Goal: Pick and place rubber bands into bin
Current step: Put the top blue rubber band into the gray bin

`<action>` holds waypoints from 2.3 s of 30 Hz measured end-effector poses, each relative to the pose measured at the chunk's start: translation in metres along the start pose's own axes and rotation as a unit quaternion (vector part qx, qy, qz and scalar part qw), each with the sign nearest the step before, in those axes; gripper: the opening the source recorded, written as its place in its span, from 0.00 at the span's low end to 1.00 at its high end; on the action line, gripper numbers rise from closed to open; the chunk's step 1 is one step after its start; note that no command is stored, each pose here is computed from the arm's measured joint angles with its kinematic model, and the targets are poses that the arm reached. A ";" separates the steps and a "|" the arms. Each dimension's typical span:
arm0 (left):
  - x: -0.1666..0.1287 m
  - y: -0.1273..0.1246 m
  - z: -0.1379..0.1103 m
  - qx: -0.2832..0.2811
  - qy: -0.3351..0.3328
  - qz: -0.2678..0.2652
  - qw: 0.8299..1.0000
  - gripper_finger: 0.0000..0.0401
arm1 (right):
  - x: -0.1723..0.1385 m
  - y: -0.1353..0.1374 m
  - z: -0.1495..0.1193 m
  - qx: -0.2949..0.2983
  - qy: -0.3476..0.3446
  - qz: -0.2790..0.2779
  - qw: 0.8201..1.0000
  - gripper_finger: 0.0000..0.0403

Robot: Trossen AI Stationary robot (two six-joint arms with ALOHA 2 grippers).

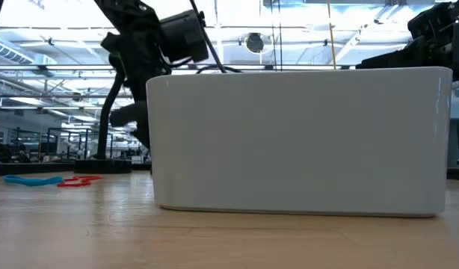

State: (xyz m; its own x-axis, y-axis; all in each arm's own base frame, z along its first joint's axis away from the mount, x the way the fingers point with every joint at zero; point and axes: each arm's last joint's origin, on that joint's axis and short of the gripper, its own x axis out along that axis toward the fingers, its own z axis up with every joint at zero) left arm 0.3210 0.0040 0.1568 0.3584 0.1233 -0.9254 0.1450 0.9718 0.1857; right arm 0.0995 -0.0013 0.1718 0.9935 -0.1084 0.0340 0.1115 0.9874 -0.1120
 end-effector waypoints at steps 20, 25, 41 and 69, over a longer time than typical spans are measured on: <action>0.030 -0.005 0.003 -0.001 0.000 -0.038 0.999 0.46 | 0.001 0.000 -0.001 -0.001 0.006 0.000 1.000 0.29; 0.030 -0.005 0.003 0.001 -0.002 -0.038 0.999 0.41 | 0.001 0.000 -0.001 -0.001 0.006 0.000 1.000 0.29; 0.020 -0.010 0.007 0.032 -0.012 0.000 0.999 0.02 | 0.001 0.000 -0.001 -0.003 0.006 0.000 1.000 0.29; -0.215 -0.024 0.005 -0.030 -0.464 0.001 0.886 0.01 | 0.002 -0.001 -0.001 -0.001 0.009 -0.023 1.000 0.29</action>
State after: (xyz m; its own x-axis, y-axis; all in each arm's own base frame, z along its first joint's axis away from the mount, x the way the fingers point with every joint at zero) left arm 0.2449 -0.0472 0.3529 0.9658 -0.0657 -0.2509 0.1040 0.9843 0.1428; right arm 0.1013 -0.0026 0.1710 0.9875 -0.1565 0.0207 0.1579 0.9809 -0.1136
